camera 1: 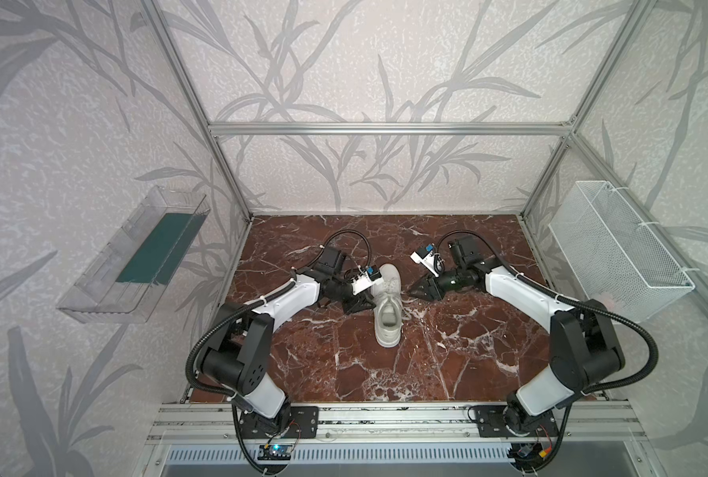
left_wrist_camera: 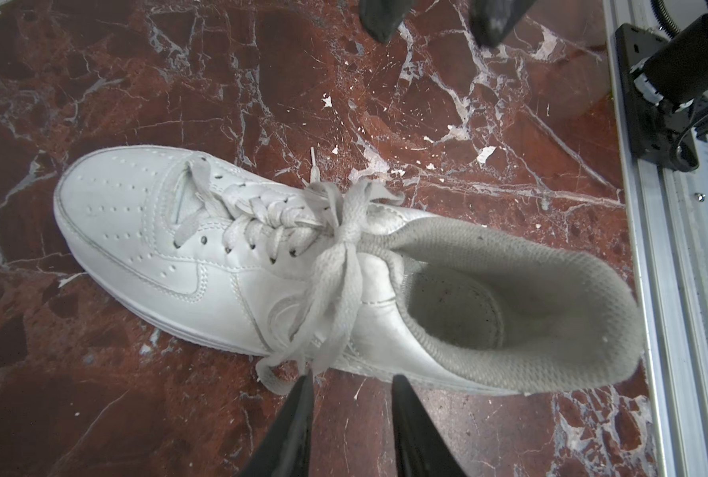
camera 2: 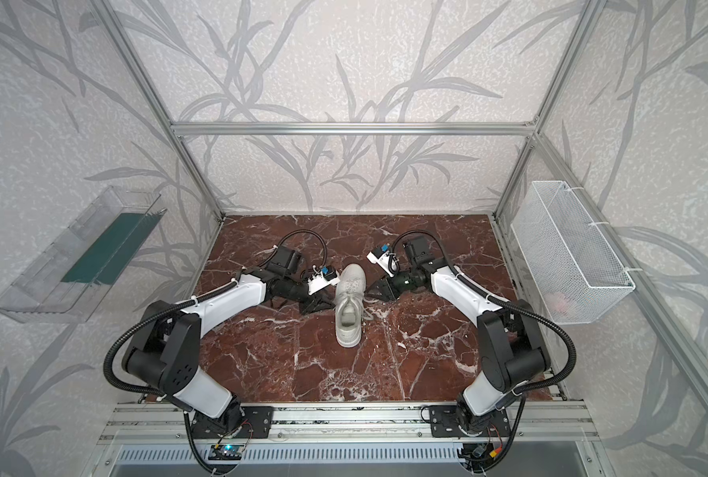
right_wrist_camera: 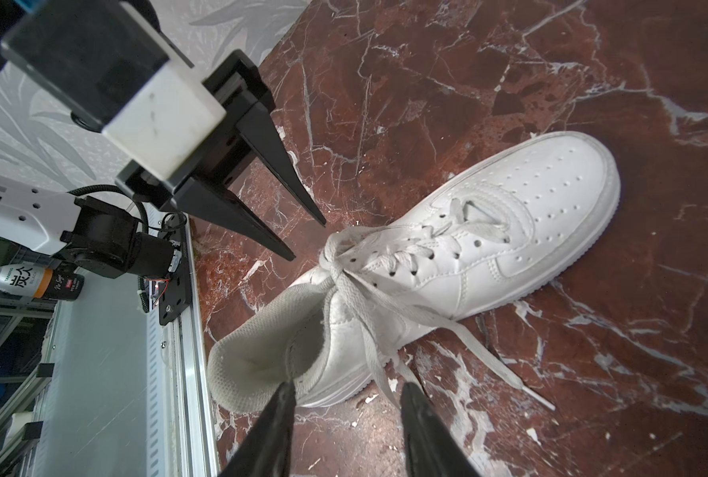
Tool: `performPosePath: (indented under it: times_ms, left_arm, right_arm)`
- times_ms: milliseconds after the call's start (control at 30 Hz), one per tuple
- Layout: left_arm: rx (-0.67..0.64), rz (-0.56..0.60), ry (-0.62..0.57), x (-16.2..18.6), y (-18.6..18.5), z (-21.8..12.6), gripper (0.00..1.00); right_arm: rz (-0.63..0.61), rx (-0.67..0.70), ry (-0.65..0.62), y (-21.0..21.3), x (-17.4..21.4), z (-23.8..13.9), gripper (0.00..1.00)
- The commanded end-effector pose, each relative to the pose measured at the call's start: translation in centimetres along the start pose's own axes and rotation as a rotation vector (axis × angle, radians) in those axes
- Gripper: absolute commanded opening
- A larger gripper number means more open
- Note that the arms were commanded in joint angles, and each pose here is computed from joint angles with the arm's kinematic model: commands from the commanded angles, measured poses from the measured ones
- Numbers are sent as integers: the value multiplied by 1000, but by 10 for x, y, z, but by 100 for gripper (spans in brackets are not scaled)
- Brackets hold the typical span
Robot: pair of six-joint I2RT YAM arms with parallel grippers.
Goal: Tie the shoes
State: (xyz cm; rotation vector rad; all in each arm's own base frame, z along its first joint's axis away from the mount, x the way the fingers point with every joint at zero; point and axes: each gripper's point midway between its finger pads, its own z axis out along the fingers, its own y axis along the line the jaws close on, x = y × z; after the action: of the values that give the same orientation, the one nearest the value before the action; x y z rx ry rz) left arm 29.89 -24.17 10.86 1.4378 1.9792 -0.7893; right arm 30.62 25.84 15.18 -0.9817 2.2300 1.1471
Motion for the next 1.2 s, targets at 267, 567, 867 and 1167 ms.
performPosePath:
  times_ms: [267,567,867,1167]
  left_arm:
    - [59,33,-23,-23,0,7,36]
    - [85,25,-21,-26,-4,14,27]
    - [48,31,-13,-27,-2,8,7]
    - [40,29,-9,-27,-6,2,19]
  right_arm:
    - [5,-17,24,2,-2,5,43]
    - [-6,-24,20,4,-8,9,43]
    - [-12,45,34,-1,-15,24,43]
    - [1,54,35,-3,-18,39,42]
